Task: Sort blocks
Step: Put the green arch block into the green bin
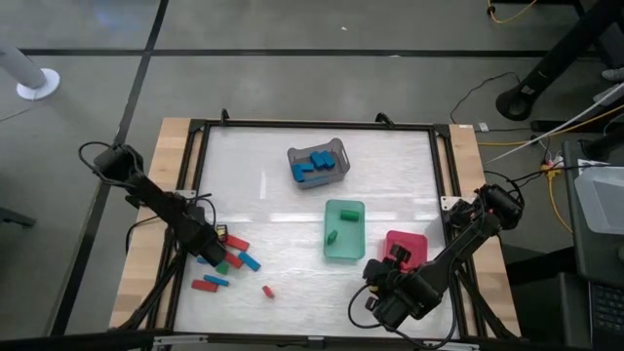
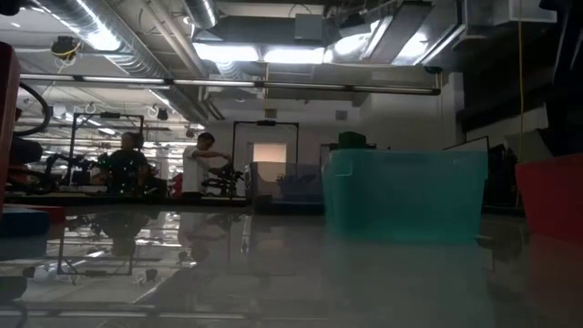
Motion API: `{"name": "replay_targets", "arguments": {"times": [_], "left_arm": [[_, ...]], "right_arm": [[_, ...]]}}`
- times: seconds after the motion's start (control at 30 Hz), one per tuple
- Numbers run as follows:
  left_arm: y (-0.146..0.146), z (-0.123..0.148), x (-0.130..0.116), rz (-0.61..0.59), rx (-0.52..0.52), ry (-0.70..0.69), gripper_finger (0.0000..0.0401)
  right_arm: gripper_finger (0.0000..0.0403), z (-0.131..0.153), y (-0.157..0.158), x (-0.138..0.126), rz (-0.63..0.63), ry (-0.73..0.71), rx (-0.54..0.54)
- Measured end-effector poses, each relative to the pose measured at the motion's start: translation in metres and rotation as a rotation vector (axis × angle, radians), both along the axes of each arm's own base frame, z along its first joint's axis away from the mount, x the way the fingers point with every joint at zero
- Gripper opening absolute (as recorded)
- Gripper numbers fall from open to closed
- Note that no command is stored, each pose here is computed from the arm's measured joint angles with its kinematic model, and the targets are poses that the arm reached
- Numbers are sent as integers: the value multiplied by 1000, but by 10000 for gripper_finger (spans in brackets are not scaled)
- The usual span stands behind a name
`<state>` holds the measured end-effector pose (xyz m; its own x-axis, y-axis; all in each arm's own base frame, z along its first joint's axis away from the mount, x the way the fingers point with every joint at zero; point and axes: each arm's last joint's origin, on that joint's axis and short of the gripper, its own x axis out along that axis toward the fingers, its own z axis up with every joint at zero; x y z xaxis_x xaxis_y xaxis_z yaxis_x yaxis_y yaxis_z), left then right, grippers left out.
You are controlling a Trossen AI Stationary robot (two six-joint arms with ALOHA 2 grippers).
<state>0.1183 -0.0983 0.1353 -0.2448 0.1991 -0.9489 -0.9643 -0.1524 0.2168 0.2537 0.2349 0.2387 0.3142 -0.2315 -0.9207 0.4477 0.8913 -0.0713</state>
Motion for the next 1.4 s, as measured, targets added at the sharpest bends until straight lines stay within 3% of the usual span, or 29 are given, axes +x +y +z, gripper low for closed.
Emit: {"name": "replay_targets", "arguments": {"times": [0.17, 0.33, 0.6, 0.77, 0.9, 1.1, 1.23, 1.4], "left_arm": [[0, 0, 1, -76, -13, 4, 119], [-2, 4, 5, -149, -12, -36, 118], [-10, 40, 23, -296, 8, -297, 118], [-14, 74, 39, -396, 100, -600, 118], [-20, 92, 63, -470, 226, -909, 118], [-21, 113, 119, -726, 392, -1178, 119], [-7, 118, 152, -918, 502, -1266, 122], [20, 101, 182, -960, 554, -1246, 124]], "right_arm": [[153, 0, 0, 1, 0, -5, 5], [153, 0, 1, 1, 1, -2, 14], [153, 0, 1, 1, 1, -1, 21], [153, 0, 2, 2, 1, -13, 30], [153, 1, 4, 5, -1, -59, 33], [153, 2, 6, 8, -5, -100, 44], [153, 2, 7, 9, -5, -116, 60], [153, 3, 9, 11, -6, -140, 84]]}}
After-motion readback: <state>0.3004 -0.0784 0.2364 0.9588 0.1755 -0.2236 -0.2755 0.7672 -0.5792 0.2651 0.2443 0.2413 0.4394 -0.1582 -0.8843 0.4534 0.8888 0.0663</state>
